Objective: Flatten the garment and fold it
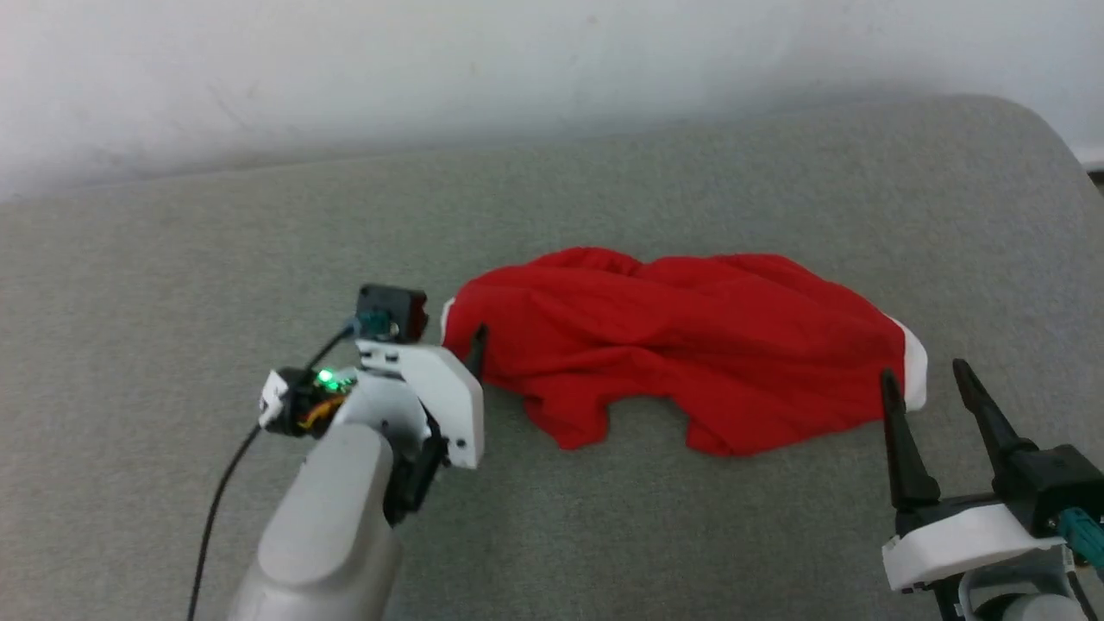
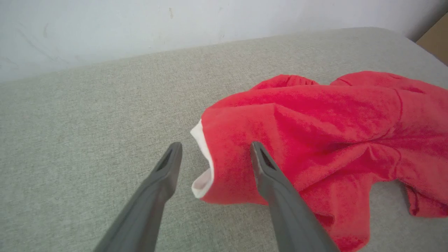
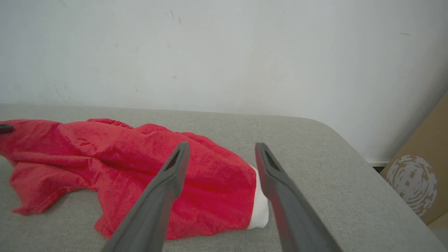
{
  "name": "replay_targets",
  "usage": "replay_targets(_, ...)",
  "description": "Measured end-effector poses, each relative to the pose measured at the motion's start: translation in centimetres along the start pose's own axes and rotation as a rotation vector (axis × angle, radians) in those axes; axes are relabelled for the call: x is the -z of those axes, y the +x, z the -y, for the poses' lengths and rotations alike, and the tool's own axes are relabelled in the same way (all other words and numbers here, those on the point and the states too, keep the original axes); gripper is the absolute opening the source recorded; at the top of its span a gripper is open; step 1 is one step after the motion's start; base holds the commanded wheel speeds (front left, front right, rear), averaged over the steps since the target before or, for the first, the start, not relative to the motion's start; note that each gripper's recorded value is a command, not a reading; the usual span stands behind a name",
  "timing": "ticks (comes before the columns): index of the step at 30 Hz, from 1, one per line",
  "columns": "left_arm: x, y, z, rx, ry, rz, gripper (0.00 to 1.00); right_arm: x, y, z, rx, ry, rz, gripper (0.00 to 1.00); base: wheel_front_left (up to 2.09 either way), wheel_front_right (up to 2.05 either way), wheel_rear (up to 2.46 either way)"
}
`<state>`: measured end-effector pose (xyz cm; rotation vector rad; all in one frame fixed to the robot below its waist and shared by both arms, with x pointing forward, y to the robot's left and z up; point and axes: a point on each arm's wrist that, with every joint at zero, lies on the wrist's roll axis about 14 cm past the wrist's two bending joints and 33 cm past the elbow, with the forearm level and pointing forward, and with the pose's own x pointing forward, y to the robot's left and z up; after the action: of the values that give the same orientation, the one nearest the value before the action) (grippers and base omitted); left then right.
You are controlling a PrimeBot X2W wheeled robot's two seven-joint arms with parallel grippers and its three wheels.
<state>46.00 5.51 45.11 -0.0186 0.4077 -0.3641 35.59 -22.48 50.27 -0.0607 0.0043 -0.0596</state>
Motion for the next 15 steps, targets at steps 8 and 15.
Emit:
replay_targets(8, 3.4, 3.3, -0.4, 0.008, 0.028, -0.169, 1.0, 2.5, -0.2, 0.8, 0.031, 0.018, -0.066, 1.0, 0.0, 0.0, 0.0)
replay_targets(15, 4.0, 4.1, 0.3, 0.049, -0.011, -0.135, 0.0, 3.8, -0.3, 0.9, 0.036, 0.02, -0.101, 1.0, 0.0, 0.0, 0.0)
